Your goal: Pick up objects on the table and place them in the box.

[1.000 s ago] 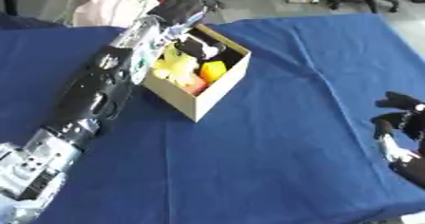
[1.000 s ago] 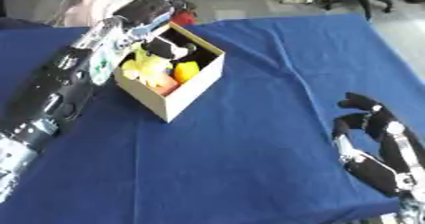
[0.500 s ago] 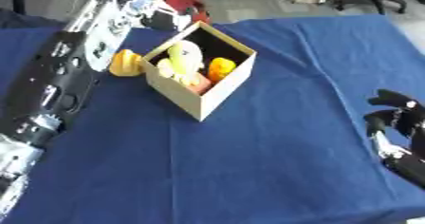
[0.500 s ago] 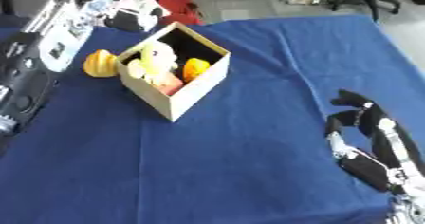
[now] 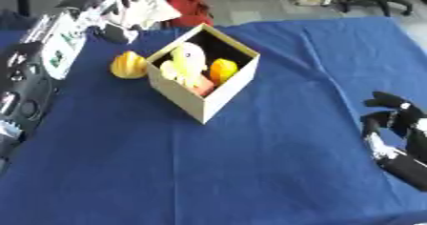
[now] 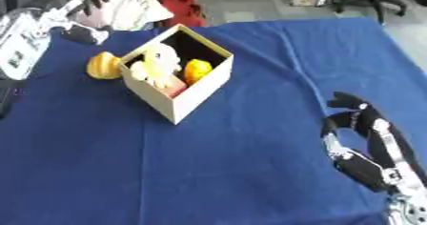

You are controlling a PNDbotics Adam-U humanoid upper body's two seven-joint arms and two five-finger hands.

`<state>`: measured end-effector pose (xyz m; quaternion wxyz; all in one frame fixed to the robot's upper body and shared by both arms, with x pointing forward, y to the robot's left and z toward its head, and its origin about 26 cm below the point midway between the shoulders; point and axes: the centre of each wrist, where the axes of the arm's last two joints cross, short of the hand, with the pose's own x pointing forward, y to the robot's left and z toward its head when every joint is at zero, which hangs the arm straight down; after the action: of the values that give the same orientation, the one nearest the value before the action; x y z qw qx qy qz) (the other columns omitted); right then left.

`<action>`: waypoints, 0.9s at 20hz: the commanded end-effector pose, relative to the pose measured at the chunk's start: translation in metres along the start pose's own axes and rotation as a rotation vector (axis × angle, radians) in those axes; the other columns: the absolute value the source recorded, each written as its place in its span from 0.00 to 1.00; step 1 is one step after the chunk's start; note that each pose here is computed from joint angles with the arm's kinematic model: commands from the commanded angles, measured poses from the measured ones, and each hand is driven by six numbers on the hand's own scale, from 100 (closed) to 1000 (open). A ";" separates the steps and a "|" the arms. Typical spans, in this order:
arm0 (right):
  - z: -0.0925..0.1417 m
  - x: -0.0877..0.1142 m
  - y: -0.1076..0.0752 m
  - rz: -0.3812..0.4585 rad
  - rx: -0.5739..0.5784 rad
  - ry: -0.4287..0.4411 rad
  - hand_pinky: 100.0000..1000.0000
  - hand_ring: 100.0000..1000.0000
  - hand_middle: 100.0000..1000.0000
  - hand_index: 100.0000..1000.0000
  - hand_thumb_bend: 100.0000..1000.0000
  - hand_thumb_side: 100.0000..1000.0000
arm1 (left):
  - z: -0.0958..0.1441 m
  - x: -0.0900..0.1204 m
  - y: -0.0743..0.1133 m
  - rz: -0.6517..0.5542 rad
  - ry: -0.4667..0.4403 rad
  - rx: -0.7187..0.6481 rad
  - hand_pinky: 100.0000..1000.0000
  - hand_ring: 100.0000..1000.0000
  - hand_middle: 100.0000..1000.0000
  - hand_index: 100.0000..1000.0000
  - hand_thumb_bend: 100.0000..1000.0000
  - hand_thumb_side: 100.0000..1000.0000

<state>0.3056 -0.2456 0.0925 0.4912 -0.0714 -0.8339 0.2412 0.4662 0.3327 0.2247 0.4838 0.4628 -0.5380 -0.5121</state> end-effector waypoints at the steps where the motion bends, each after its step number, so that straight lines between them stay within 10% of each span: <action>1: -0.001 0.001 -0.008 0.027 -0.005 -0.007 0.66 0.64 0.72 0.87 0.00 0.23 | 0.000 -0.013 0.004 -0.022 0.031 -0.033 0.73 0.58 0.65 0.82 0.23 0.15; 18: 0.000 0.000 -0.009 0.021 -0.005 -0.001 0.66 0.64 0.72 0.87 0.00 0.24 | -0.002 -0.021 -0.043 -0.060 0.061 -0.203 0.70 0.52 0.59 0.77 0.24 0.03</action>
<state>0.3060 -0.2464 0.0903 0.4951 -0.0717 -0.8318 0.2407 0.4712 0.3447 0.1726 0.5300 0.4352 -0.4556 -0.5676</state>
